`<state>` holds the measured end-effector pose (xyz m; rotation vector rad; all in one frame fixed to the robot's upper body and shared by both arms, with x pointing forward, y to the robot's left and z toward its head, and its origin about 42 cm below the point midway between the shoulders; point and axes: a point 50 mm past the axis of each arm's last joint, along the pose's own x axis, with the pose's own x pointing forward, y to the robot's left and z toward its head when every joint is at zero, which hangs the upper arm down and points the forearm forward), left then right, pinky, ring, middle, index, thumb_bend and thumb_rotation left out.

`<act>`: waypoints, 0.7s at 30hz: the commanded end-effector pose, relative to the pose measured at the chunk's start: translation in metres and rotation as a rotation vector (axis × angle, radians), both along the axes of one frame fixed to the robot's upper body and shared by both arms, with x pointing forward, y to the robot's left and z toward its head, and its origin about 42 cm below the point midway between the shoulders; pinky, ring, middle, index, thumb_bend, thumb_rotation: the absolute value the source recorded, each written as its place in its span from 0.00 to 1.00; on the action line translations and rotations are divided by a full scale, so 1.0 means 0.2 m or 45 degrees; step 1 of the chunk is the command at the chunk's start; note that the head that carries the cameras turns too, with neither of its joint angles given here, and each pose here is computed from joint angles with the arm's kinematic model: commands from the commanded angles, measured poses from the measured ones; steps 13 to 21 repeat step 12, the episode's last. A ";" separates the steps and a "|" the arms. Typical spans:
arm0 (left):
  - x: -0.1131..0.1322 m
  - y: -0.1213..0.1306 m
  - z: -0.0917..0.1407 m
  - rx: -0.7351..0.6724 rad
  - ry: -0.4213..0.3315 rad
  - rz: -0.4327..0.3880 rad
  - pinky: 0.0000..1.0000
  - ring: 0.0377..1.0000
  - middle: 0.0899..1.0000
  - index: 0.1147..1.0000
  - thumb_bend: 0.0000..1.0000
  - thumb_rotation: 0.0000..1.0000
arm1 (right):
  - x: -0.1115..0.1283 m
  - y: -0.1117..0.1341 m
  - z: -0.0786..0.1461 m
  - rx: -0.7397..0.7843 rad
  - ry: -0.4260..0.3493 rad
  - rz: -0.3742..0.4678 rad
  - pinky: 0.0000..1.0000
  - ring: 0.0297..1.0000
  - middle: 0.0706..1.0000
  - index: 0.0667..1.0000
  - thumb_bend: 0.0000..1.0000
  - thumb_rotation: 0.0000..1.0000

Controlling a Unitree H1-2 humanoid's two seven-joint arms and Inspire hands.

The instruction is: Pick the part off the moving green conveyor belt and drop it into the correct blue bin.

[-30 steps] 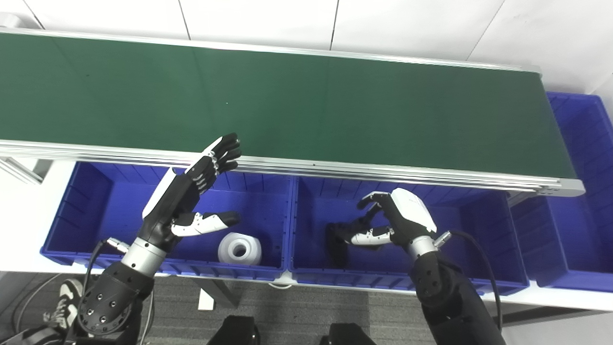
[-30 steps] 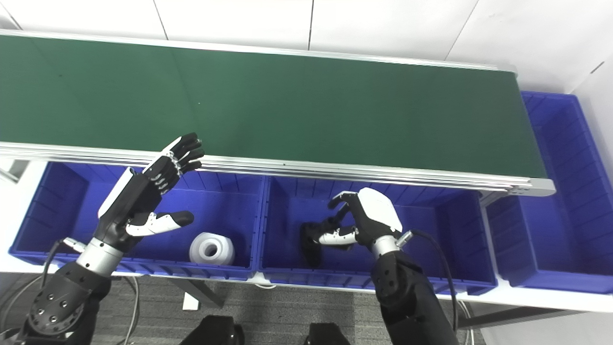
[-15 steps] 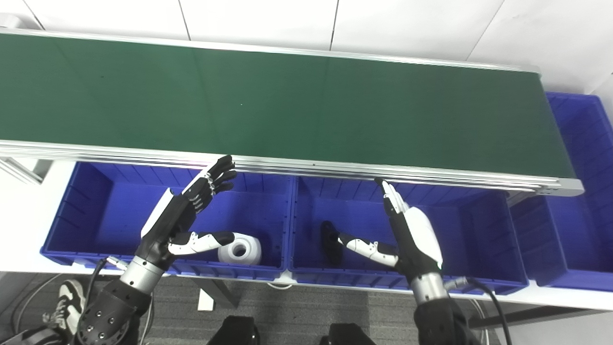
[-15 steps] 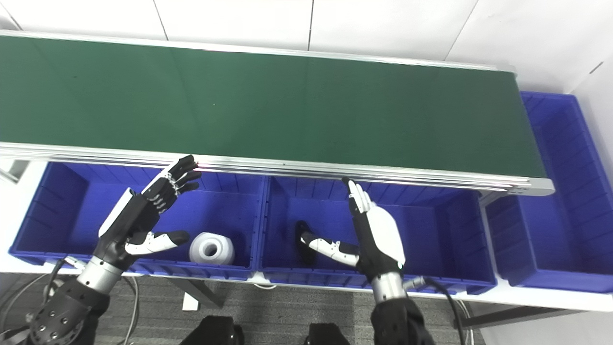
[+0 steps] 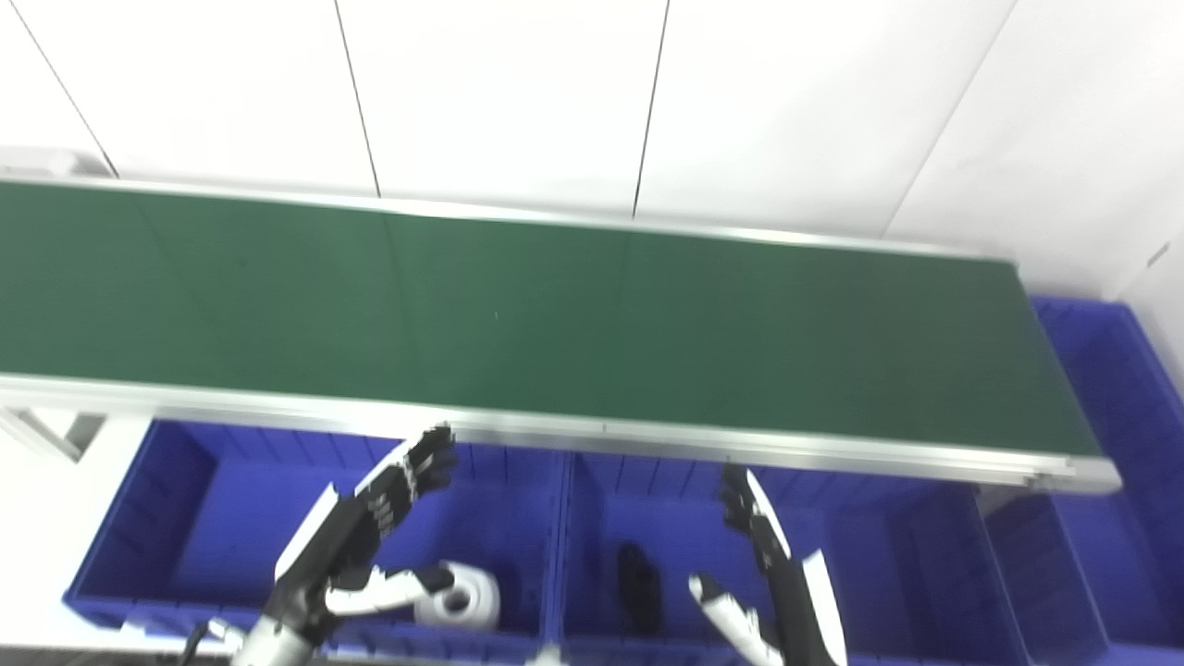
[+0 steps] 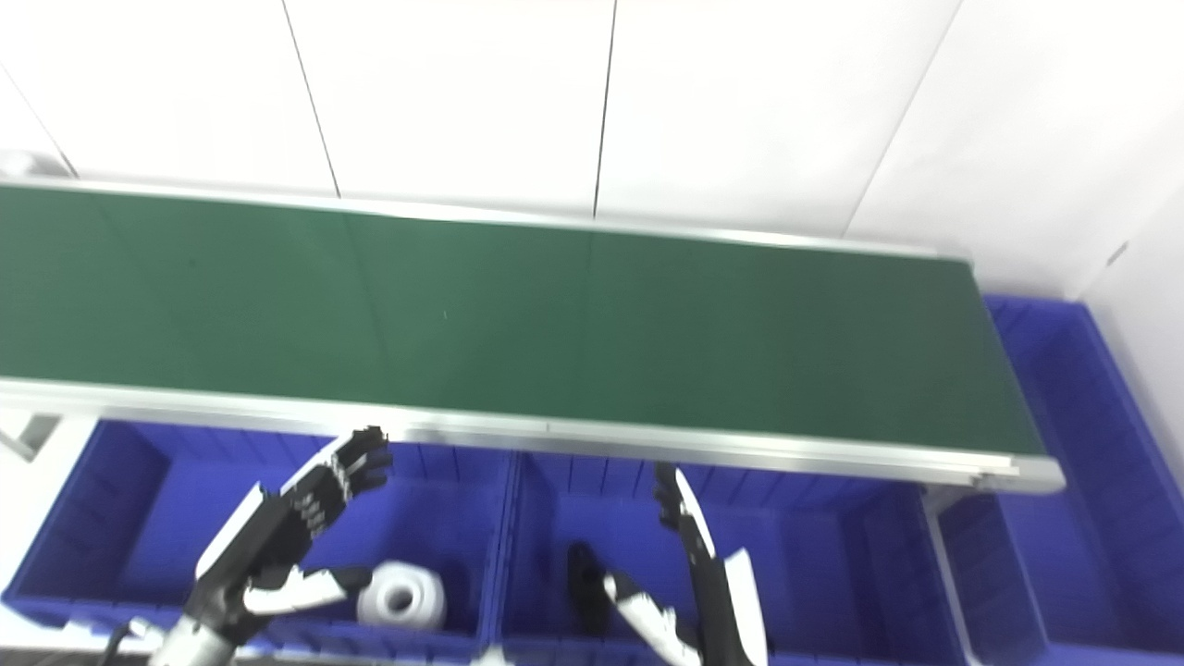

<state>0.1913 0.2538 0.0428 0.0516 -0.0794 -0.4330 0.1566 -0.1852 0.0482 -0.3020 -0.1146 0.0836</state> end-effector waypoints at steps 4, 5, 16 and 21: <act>0.05 0.01 0.04 -0.016 -0.090 -0.006 0.88 0.91 0.93 0.91 0.73 0.34 | 0.04 0.01 0.04 0.052 -0.113 -0.012 0.85 0.90 0.93 0.94 0.84 0.80; 0.05 0.01 0.04 -0.018 -0.083 -0.007 0.88 0.91 0.93 0.91 0.73 0.34 | 0.04 0.01 0.03 0.055 -0.111 -0.017 0.85 0.90 0.93 0.94 0.84 0.80; 0.05 0.02 -0.01 -0.028 -0.047 0.004 0.87 0.90 0.93 0.90 0.73 0.32 | 0.05 0.01 -0.02 0.054 -0.089 -0.039 0.83 0.89 0.92 0.93 0.82 0.77; 0.05 0.02 -0.01 -0.028 -0.047 0.004 0.87 0.90 0.93 0.90 0.73 0.32 | 0.05 0.01 -0.02 0.054 -0.089 -0.039 0.83 0.89 0.92 0.93 0.82 0.77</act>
